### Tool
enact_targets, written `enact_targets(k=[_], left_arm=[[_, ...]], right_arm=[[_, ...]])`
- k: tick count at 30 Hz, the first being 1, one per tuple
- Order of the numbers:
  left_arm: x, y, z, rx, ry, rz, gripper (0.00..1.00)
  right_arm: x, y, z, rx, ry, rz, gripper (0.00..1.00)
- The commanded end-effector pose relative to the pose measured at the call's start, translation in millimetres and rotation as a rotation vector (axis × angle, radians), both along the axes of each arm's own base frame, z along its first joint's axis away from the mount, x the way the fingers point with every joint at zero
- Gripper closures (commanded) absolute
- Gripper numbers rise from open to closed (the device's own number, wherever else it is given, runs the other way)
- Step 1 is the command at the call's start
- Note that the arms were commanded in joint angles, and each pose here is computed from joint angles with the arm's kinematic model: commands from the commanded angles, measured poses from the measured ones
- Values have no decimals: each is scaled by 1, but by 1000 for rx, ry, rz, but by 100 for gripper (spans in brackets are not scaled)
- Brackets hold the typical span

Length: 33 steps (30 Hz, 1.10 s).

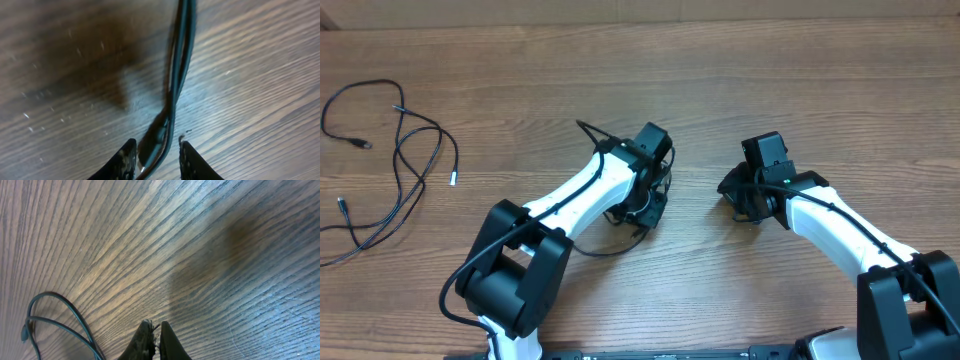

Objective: Untangle cables

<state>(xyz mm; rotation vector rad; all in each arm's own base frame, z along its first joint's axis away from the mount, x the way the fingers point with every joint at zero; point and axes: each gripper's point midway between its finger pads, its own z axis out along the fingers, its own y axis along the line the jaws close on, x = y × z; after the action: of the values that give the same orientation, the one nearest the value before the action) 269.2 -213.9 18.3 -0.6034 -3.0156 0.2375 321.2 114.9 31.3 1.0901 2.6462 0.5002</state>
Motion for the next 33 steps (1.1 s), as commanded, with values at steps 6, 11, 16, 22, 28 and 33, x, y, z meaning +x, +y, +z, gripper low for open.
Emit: enact_targets(k=[6, 11, 16, 22, 28, 33], left_arm=[[-17, 28, -9, 117, 8, -18, 72], [-1, 64, -7, 325, -95, 38, 90], [5, 84, -3, 423, -134, 98, 96], [0, 90, 0, 436, -101, 93, 76], [2, 65, 9, 313, -60, -26, 53], [3, 32, 18, 141, -31, -95, 54]], right_arm=[[-2, -1, -3, -10, 4, -2, 93], [-2, -1, -3, -10, 4, -1, 92], [-2, -1, -3, -10, 4, -1, 92], [-2, -1, -3, -10, 4, -2, 91], [-1, -1, -3, -10, 3, -2, 90], [-1, -1, -3, -10, 3, -2, 92]])
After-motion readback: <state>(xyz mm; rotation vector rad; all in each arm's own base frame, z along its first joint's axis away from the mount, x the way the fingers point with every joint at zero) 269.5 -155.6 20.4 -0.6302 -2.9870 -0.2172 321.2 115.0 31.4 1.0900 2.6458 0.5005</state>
